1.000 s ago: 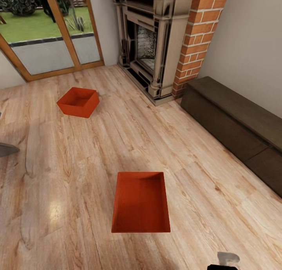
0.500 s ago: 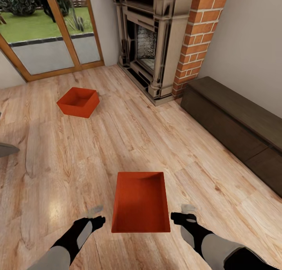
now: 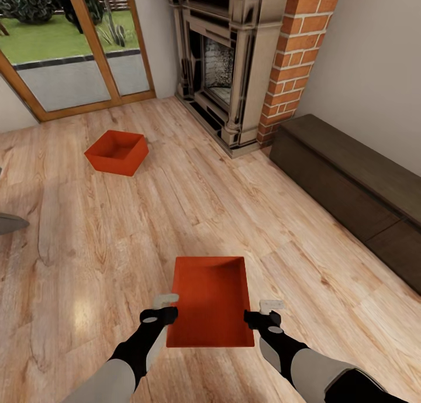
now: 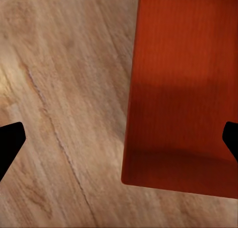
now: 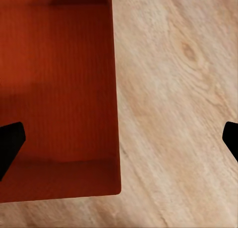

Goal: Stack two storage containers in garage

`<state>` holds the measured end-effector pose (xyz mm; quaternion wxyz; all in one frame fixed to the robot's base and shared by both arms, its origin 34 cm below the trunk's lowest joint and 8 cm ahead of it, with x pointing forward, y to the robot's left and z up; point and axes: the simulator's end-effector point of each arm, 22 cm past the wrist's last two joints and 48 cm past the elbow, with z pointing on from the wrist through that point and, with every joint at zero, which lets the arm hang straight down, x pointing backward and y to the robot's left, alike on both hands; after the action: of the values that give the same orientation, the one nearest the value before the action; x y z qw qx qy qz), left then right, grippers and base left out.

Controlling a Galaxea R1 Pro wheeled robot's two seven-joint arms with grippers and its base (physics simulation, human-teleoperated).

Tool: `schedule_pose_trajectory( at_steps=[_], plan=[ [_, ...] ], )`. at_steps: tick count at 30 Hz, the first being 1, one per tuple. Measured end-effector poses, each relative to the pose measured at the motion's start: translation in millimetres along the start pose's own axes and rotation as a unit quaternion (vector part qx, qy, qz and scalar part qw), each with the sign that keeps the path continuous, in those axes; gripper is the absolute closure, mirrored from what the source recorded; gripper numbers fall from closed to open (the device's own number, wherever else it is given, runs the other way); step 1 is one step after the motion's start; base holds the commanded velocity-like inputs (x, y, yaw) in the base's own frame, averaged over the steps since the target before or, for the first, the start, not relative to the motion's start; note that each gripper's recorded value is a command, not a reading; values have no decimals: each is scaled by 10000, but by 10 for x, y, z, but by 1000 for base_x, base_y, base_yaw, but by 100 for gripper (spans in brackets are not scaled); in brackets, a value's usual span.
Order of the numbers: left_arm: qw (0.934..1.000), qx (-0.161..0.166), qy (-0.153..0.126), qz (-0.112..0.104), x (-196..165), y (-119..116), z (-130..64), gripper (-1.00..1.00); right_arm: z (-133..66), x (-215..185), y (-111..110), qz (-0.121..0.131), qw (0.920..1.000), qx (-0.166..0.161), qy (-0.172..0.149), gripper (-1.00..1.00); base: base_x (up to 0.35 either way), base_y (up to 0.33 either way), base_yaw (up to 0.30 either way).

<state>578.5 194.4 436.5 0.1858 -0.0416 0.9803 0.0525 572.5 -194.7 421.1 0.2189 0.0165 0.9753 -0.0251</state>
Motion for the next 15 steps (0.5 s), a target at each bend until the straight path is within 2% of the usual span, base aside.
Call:
schedule_pose_trajectory(
  at_steps=[11, 15],
  plan=[
    [10000, -22, -83, -18, -70, 18, -3, -100, 8, 34, -90, -32, 10000, 50, 27, -100, 0, 0, 0],
    [9999, -18, -112, -29, -85, 8, -6, -100, 3, 49, -59, -171, 9999, 5, 24, -100, 0, 0, 0]
  ],
)
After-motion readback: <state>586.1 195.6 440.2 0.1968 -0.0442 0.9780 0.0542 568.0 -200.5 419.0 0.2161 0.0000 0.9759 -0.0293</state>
